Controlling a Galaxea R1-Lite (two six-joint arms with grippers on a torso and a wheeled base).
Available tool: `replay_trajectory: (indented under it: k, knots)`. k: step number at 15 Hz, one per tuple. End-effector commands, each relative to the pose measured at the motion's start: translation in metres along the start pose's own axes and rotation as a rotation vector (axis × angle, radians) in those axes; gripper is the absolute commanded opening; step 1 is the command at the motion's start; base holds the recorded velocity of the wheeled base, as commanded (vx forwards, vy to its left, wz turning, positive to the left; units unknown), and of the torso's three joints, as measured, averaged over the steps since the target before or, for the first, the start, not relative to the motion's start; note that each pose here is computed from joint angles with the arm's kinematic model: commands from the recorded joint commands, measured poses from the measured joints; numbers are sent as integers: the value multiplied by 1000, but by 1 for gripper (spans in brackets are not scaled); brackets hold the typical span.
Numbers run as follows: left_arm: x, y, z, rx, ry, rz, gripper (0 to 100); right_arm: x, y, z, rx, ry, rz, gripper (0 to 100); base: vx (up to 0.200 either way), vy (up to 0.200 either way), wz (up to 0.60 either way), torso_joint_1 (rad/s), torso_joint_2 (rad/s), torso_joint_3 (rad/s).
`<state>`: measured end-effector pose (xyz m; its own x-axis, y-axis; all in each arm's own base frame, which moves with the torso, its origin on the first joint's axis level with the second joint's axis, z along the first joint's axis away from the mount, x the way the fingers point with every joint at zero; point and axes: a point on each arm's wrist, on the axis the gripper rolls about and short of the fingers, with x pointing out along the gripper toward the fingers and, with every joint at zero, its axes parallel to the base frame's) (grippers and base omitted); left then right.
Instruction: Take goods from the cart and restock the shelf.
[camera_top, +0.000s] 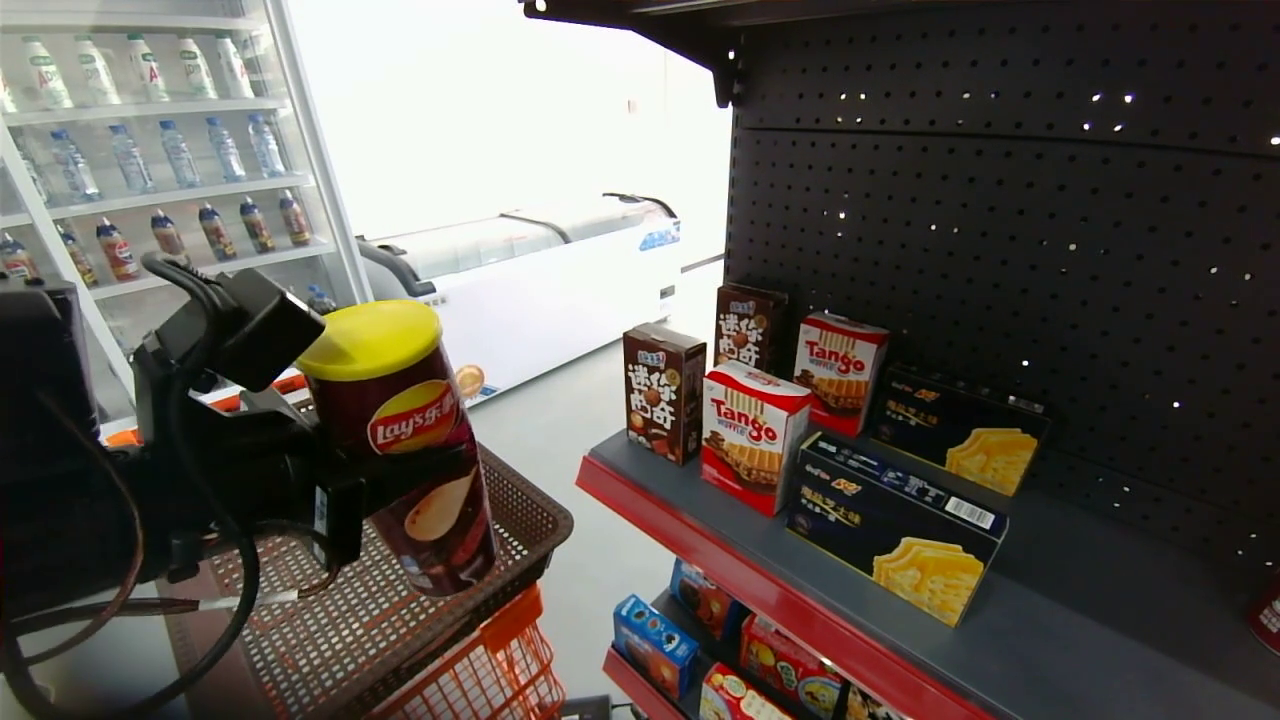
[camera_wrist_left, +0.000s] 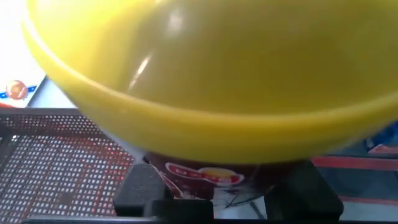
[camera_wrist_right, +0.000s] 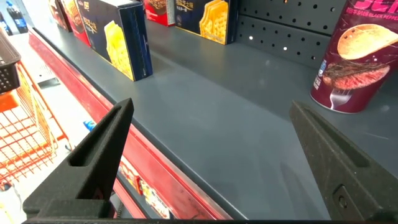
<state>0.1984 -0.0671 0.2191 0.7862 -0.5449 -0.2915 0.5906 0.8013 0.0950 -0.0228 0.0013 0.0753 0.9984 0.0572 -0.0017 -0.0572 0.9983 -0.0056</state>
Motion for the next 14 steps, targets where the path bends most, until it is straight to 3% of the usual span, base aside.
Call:
replay_trajectory:
  k: [1, 4, 7, 8, 9, 14]
  knots:
    - [-10, -6, 5, 8, -36, -60, 0, 0, 0, 0, 0, 0, 1, 100, 0, 0, 0, 0, 0, 0]
    - [-20, -20, 5, -48, -37, -173, 0, 0, 0, 0, 0, 0, 1, 100, 0, 0, 0, 0, 0, 0]
    - [-16, -32, 13, -69, -72, -241, 0, 0, 0, 0, 0, 0, 0, 100, 0, 0, 0, 0, 0, 0]
    - [-15, -40, 17, -129, -87, -285, 0, 0, 0, 0, 0, 0, 0, 100, 0, 0, 0, 0, 0, 0]
    - [-15, -41, 18, -156, -94, -285, 0, 0, 0, 0, 0, 0, 1, 100, 0, 0, 0, 0, 0, 0]
    - [-17, -43, 9, -165, -72, -356, 0, 0, 0, 0, 0, 0, 1, 100, 0, 0, 0, 0, 0, 0]
